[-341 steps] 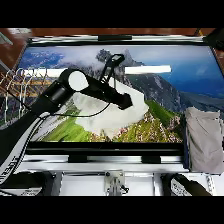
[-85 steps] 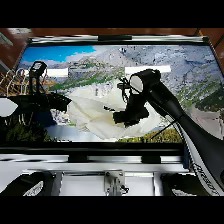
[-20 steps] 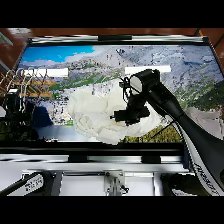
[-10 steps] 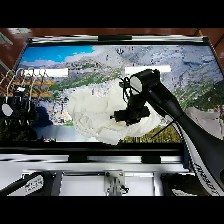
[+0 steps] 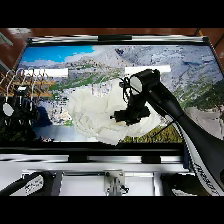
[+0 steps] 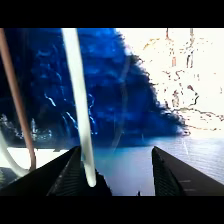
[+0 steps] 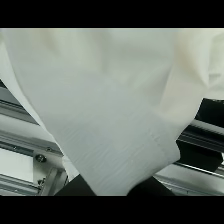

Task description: Fold the shirts.

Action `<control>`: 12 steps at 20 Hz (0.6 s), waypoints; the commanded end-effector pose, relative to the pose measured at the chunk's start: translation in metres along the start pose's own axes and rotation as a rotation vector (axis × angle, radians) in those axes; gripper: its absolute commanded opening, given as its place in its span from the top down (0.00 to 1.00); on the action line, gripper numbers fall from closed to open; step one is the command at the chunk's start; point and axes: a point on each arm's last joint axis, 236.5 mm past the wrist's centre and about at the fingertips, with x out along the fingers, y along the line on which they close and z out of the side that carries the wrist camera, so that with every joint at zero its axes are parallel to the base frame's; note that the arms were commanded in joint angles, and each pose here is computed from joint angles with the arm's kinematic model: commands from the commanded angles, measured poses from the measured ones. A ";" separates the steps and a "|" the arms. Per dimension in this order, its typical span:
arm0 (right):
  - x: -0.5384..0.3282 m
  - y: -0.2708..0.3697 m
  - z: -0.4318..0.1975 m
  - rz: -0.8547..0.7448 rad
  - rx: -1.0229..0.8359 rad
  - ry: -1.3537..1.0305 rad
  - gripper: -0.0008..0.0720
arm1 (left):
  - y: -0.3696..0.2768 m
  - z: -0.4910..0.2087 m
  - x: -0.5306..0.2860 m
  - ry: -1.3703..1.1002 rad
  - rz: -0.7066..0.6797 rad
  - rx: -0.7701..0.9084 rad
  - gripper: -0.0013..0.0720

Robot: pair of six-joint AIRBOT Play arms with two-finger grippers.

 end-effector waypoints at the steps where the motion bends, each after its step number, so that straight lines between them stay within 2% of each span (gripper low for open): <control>1: 0.000 0.000 0.000 0.000 -0.003 0.000 0.87 | 0.005 0.006 -0.014 -0.032 0.016 -0.018 0.29; 3: 0.000 0.000 0.000 0.000 -0.005 0.002 0.87 | 0.003 0.000 -0.017 -0.008 0.008 -0.019 0.24; 12: 0.000 -0.002 -0.005 -0.007 -0.025 0.022 0.87 | 0.024 -0.039 -0.001 0.136 0.037 -0.097 0.25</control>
